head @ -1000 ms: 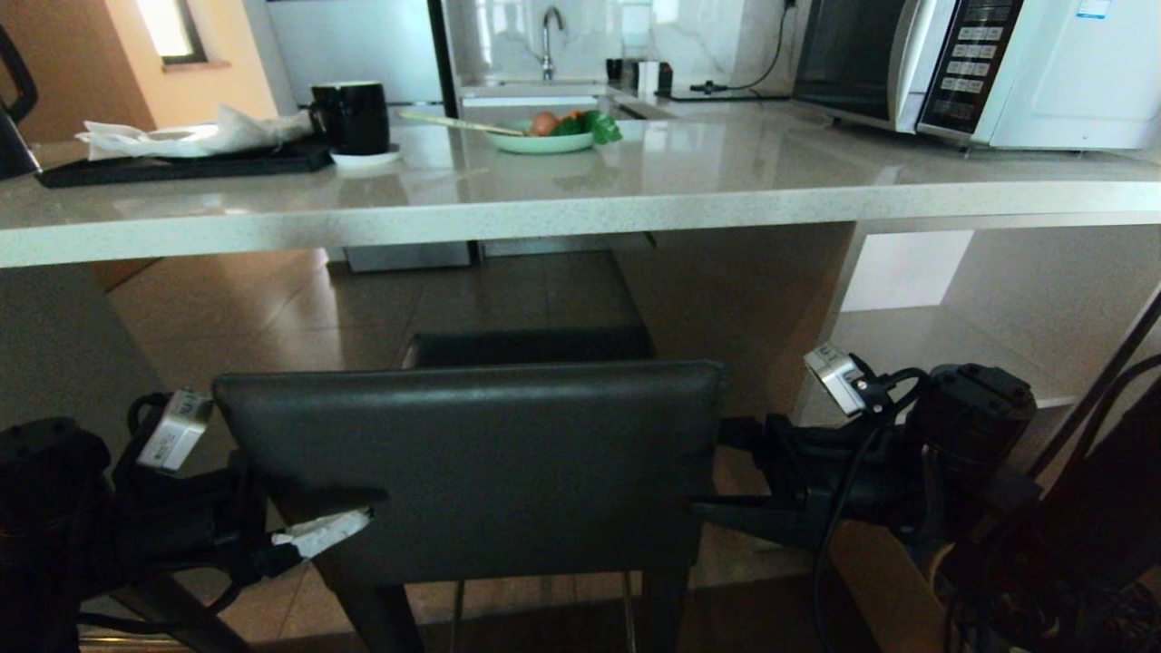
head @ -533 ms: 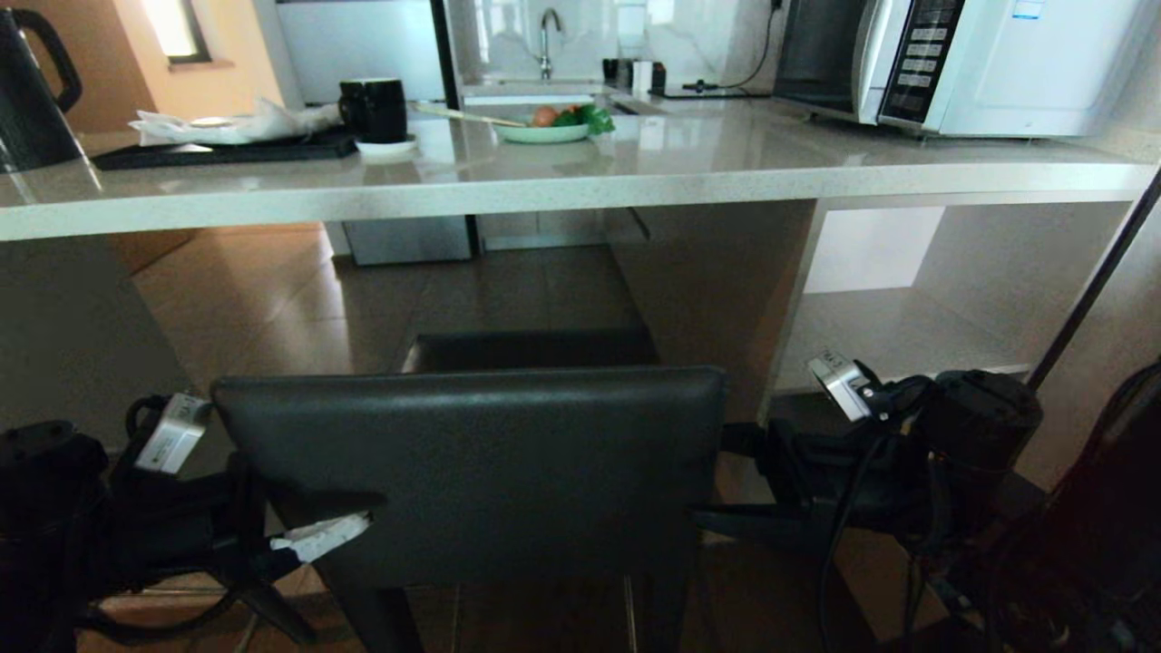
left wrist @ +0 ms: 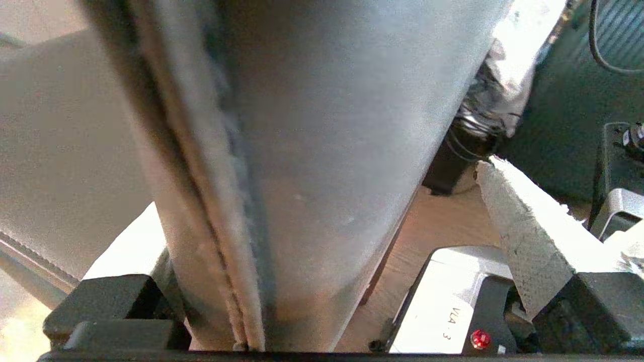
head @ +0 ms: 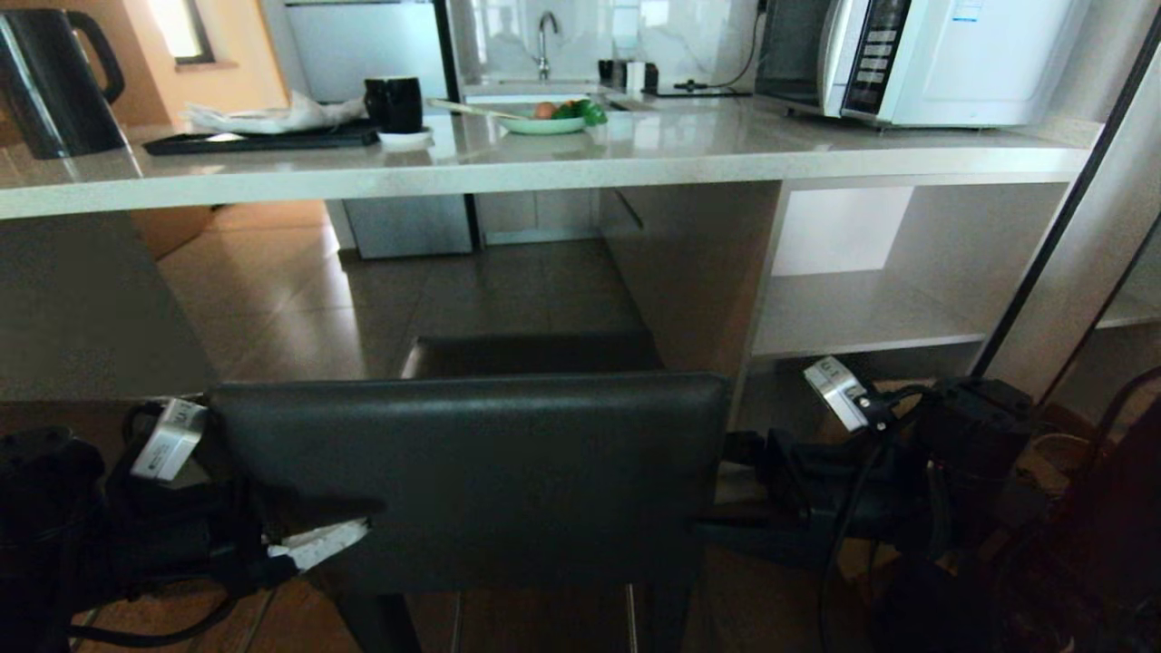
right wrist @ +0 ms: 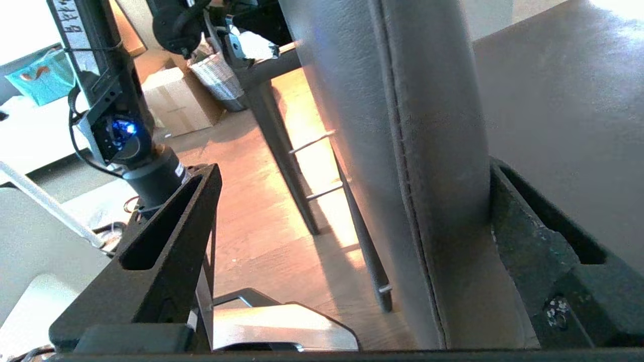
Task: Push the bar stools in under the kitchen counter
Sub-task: Pull the gray chair out from under the dining table
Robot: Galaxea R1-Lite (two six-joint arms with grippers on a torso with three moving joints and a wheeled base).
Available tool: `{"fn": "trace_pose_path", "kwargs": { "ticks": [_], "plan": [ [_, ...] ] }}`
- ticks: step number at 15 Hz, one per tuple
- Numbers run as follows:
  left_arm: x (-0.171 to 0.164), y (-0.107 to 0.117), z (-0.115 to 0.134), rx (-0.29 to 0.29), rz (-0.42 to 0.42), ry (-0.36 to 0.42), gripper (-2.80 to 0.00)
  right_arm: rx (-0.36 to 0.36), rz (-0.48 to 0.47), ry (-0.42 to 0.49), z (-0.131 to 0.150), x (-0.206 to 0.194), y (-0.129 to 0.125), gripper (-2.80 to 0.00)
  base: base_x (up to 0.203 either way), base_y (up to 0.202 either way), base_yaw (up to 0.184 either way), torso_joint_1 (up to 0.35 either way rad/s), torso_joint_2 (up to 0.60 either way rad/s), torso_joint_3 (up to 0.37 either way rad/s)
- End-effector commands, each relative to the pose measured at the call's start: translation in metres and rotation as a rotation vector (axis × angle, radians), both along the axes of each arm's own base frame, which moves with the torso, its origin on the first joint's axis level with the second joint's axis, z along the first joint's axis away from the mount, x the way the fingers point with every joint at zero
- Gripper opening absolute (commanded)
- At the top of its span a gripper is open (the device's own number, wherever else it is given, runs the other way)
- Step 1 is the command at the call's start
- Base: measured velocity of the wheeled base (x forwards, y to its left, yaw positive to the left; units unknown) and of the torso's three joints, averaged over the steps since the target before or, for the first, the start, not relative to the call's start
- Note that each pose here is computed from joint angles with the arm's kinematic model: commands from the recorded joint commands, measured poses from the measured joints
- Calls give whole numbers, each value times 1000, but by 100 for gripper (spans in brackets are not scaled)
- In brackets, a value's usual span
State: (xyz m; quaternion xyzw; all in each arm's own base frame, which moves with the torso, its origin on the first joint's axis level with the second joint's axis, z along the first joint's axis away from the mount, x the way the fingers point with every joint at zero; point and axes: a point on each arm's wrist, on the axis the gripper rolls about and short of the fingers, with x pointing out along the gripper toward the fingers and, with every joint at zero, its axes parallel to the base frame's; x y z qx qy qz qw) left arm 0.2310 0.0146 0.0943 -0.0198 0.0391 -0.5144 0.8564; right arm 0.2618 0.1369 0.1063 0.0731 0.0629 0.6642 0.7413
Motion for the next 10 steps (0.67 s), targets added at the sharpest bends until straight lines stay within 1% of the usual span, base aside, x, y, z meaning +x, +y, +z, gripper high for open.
{"fn": "trace_pose_path", "kwargs": {
  "ticks": [1, 7, 8, 10],
  "plan": [
    [0, 0, 0, 1, -4, -6, 0, 2, 10, -4, 0, -1, 1, 0, -194, 0, 1, 2, 2, 6],
    [1, 1, 1, 2, 3, -11, 0, 1, 7, -4, 0, -1, 0, 0, -190, 0, -1, 2, 2, 2],
    [2, 1, 1, 3, 7, -11, 0, 0, 6, -3, -1, 0, 0, 0, -111, 0, -4, -4, -2, 15],
    [2, 1, 1, 3, 10, -12, 0, 0, 2, -1, -2, 2, 1, 0, 0, 0, 0, 0, 0, 0]
  ]
}}
